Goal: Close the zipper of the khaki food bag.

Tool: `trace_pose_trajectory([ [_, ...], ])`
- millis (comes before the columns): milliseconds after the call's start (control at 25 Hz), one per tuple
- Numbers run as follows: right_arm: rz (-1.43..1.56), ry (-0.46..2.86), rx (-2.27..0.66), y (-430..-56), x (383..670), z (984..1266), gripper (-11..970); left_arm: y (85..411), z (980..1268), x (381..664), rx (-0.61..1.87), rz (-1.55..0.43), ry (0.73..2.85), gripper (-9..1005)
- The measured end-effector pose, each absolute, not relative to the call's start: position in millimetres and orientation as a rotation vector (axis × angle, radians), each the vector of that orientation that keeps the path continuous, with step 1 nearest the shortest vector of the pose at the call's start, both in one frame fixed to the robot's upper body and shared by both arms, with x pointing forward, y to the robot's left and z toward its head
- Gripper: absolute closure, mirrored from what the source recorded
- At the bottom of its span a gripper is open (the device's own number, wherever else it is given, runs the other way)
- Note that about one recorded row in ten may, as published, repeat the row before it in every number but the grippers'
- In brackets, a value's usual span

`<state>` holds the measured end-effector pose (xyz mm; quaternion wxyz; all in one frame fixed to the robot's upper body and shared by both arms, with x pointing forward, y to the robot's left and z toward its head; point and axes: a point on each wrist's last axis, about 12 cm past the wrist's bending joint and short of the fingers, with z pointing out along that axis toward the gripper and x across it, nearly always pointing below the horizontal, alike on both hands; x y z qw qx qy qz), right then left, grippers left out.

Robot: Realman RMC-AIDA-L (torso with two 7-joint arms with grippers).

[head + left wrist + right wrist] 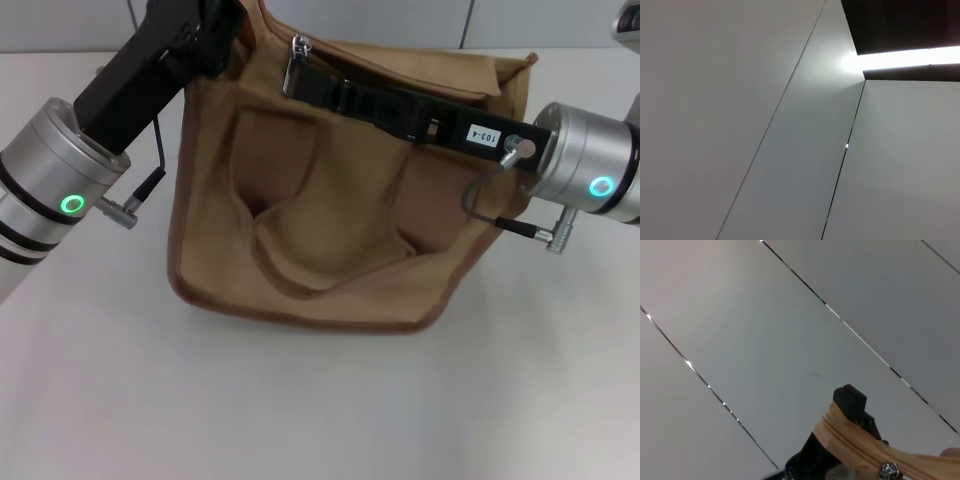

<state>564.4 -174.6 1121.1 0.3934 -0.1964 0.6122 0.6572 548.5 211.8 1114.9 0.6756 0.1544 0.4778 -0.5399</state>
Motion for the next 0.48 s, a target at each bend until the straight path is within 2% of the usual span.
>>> trace_pose_trajectory([
  [240, 1.705, 1.530, -0.584, -163, 564, 1128, 605, 209, 1114, 547, 0.350, -1.229, 1.074, 973],
  [480, 1.700, 1.522, -0.543, -166, 566, 1128, 615, 210, 1114, 545, 0.351, -1.234, 1.068, 973],
])
